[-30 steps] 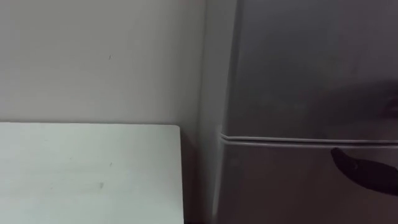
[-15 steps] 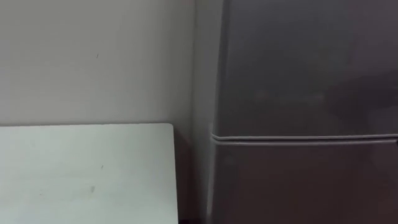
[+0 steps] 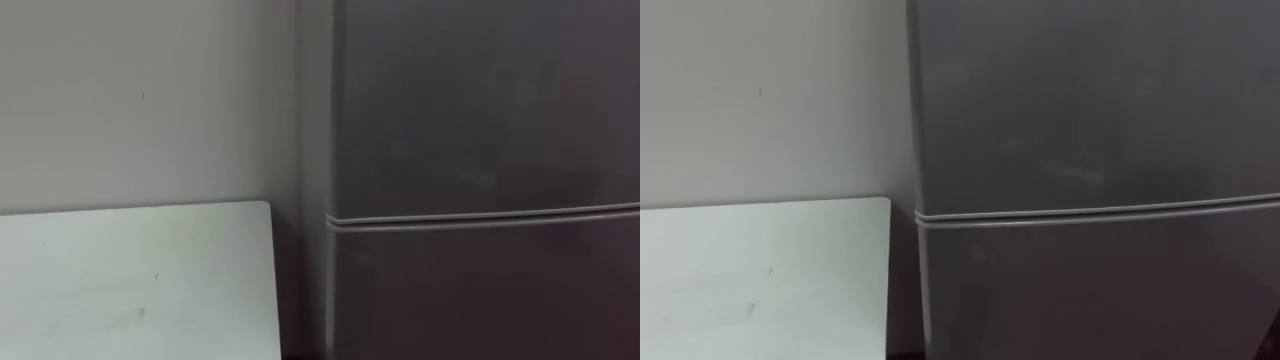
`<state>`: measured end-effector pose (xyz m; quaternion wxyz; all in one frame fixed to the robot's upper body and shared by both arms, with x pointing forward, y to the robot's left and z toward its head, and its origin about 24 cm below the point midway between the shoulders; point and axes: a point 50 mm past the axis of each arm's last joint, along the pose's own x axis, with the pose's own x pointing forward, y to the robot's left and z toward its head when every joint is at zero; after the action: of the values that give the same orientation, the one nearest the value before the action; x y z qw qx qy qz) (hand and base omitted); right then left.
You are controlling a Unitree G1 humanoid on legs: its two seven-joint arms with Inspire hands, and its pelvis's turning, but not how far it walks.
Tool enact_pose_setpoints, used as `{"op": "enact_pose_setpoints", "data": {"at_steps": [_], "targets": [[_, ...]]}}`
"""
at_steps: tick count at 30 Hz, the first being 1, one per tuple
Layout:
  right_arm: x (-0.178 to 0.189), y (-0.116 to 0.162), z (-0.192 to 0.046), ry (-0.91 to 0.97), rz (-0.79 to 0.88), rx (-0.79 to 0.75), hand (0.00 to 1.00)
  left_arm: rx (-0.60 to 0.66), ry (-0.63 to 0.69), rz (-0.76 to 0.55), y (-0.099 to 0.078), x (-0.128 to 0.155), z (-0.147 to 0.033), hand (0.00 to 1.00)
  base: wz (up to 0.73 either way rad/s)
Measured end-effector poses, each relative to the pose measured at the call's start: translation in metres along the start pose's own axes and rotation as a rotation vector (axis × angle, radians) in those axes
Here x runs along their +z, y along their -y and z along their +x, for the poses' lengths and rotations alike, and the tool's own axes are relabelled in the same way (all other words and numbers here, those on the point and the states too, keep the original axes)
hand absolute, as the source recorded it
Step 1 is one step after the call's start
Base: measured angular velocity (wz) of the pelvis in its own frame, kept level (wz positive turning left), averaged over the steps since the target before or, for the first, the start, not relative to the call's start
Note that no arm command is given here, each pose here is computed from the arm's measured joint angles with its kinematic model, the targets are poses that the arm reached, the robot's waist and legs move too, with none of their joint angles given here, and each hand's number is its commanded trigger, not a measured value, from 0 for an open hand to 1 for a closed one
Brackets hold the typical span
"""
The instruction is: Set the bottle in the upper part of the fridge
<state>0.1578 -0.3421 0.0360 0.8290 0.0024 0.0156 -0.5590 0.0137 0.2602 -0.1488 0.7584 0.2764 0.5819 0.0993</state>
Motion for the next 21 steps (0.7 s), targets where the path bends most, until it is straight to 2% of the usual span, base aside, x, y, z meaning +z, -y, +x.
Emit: {"op": "enact_pose_setpoints", "data": {"at_steps": [5, 9, 14, 18, 21], "targets": [[-0.034, 0.011, -0.009, -0.103, -0.116, -0.041, 0.0, 0.03, -0.001, -0.018, 0.0, 0.001, 0.0, 0.0, -0.05], [-0.066, 0.017, -0.025, -0.223, -0.176, -0.084, 0.0, 0.03, -0.011, -0.047, 0.004, -0.001, -0.001, 0.0, -0.01], [-0.075, 0.017, -0.031, -0.252, -0.204, -0.053, 0.0, 0.027, -0.012, -0.051, 0.005, -0.002, -0.002, 0.0, -0.02], [-0.103, 0.029, -0.043, -0.354, -0.31, 0.023, 0.0, 0.025, -0.006, -0.062, 0.006, -0.004, -0.003, 0.0, 0.03], [-0.13, 0.048, -0.054, -0.479, -0.413, 0.038, 0.0, 0.017, -0.016, -0.064, 0.01, -0.006, -0.005, 0.0, 0.0]]}}
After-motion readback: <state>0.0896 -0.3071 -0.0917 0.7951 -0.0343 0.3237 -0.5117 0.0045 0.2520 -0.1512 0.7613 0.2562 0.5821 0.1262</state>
